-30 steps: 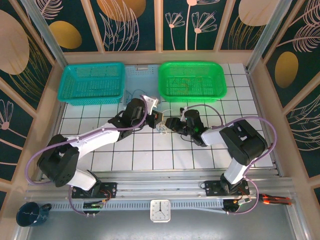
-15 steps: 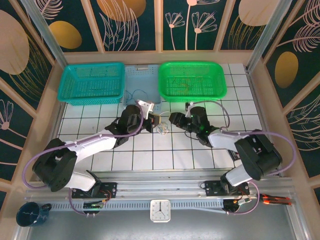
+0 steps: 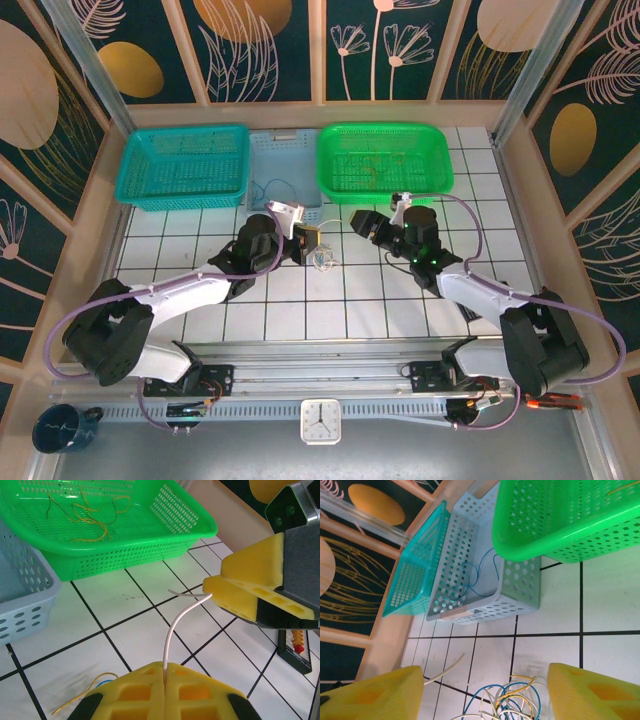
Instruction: Untangle the cables
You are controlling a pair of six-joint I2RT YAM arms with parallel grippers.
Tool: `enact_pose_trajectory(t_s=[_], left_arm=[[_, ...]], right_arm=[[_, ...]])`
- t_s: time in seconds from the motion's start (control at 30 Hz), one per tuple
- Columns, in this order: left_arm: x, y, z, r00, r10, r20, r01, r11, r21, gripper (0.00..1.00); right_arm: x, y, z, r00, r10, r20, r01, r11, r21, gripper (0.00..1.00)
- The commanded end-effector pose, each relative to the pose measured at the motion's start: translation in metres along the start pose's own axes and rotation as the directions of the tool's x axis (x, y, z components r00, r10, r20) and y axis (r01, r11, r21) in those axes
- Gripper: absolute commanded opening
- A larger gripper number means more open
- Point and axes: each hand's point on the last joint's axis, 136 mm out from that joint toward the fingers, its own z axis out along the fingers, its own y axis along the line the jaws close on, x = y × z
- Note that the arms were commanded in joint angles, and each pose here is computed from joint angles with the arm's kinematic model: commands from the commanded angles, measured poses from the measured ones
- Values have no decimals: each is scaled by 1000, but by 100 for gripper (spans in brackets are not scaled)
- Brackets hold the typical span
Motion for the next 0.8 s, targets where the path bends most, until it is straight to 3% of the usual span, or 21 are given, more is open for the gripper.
enact_pose_trajectory(t_s=[0.0,0.07,0.33,0.6,0.77], left_arm=[[-13,-8,-3,998,-2,55,0,999,32,0],[-14,-8,-3,998,-4,59,2,999,33,0],[-12,-8,-2,998,-4,57,2,999,36,0],[-7,-9,-2,999,-6,44,4,999,49,0],[-4,-10,-1,999,-10,41,7,998,60,0]], right_arm=[[-5,30,0,1000,-3,0,3,994,-106,72],[-3,37,4,1000,12,-13,-14,991,-137,77],[8,61,22,994,76,-73,-93,961,-262,78],[6,74,31,994,74,-78,-94,951,-295,73],[0,76,34,996,63,-64,-78,955,-287,64]])
